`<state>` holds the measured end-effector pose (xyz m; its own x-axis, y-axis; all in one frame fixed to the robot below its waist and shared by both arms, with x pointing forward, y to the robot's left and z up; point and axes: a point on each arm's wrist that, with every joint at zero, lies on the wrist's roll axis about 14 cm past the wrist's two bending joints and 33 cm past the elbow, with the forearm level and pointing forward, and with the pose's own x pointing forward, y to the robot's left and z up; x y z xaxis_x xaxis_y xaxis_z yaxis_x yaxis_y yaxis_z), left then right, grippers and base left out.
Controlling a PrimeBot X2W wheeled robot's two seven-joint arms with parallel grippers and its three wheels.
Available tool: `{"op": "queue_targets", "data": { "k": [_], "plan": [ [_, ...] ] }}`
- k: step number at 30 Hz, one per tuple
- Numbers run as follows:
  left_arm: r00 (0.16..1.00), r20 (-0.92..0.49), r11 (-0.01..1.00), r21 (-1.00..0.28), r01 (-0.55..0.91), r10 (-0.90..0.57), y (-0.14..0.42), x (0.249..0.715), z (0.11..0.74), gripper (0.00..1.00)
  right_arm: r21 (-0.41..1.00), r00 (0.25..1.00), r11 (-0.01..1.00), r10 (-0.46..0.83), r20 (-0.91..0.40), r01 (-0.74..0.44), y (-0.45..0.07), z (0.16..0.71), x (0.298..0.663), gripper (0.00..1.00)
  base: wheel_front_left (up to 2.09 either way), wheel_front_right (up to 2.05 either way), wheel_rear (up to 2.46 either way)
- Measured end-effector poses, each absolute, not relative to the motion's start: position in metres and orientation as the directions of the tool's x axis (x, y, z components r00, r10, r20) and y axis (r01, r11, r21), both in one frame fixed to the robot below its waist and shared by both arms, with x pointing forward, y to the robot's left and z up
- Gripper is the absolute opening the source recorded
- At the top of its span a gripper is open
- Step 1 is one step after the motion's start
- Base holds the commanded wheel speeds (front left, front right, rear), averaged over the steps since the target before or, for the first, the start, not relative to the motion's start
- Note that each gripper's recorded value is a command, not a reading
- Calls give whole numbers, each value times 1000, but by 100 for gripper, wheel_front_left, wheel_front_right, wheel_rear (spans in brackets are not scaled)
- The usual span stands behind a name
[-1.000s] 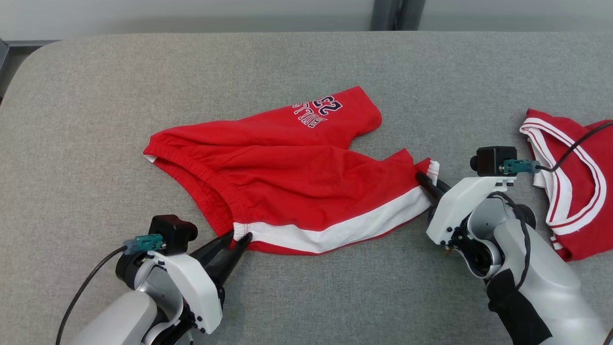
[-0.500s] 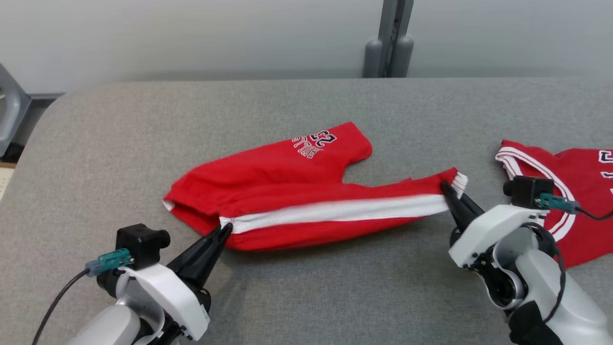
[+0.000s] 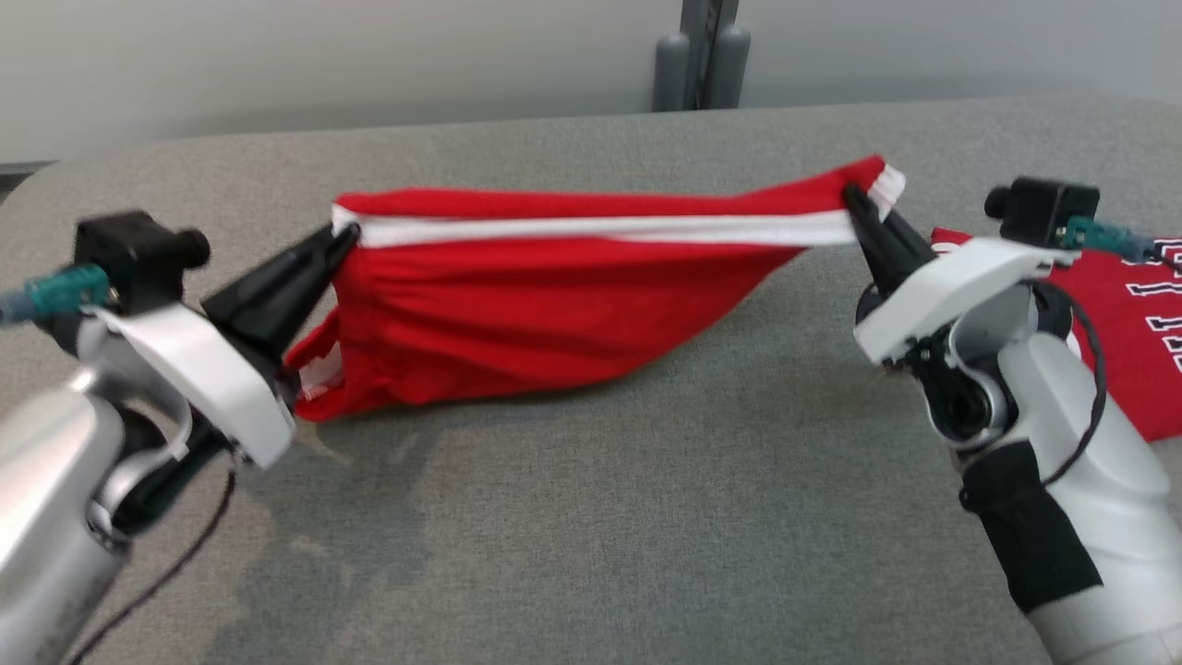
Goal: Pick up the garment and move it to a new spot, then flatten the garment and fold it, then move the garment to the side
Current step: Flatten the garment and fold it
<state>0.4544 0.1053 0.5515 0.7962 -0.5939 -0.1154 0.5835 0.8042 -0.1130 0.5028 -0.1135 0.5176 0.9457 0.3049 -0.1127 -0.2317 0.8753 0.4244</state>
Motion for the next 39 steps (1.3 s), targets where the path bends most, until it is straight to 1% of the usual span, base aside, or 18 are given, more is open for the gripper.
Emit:
{"op": "queue_targets", "data": {
  "k": [5, 9, 14, 18, 24, 26, 27, 31, 36, 39],
  "plan": [
    [807, -149, 819, -38, 573, -572, 119, 517, 565, 0, 428, 956, 870, 290, -45, -244, -108, 547, 553, 0, 0, 0, 0],
    [803, -165, 812, 16, 583, -573, 119, 563, 575, 0, 398, 963, 881, 270, 21, -256, -112, 573, 596, 0, 0, 0, 0],
    [811, -126, 811, 64, 582, -572, 119, 617, 595, 0, 420, 955, 858, 250, 159, -294, -113, 613, 641, 0, 0, 0, 0],
    [831, -77, 827, 90, 556, -550, 124, 659, 612, 0, 453, 936, 833, 201, 288, -318, -118, 647, 673, 0, 0, 0, 0],
    [844, -1, 842, 61, 536, -537, 121, 703, 621, 0, 482, 909, 814, 129, 395, -325, -127, 682, 711, 0, 0, 0, 0],
    [844, 12, 844, 28, 535, -536, 119, 711, 617, 0, 489, 908, 809, 125, 400, -327, -126, 684, 719, 0, 0, 0, 0],
    [845, -17, 845, 17, 534, -534, 119, 714, 602, 0, 479, 913, 816, 137, 383, -324, -121, 675, 724, 0, 0, 0, 0],
    [838, -62, 840, -15, 543, -543, 118, 712, 576, 0, 462, 925, 829, 159, 345, -315, -116, 656, 727, 0, 0, 0, 0],
    [799, -194, 818, -38, 573, -569, 114, 692, 514, 0, 449, 954, 848, 195, 229, -281, -112, 598, 715, 0, 0, 0, 0],
    [771, -245, 803, -57, 593, -587, 113, 674, 491, 0, 460, 959, 844, 209, 190, -275, -110, 578, 702, 0, 0, 0, 0]
  ]
}}
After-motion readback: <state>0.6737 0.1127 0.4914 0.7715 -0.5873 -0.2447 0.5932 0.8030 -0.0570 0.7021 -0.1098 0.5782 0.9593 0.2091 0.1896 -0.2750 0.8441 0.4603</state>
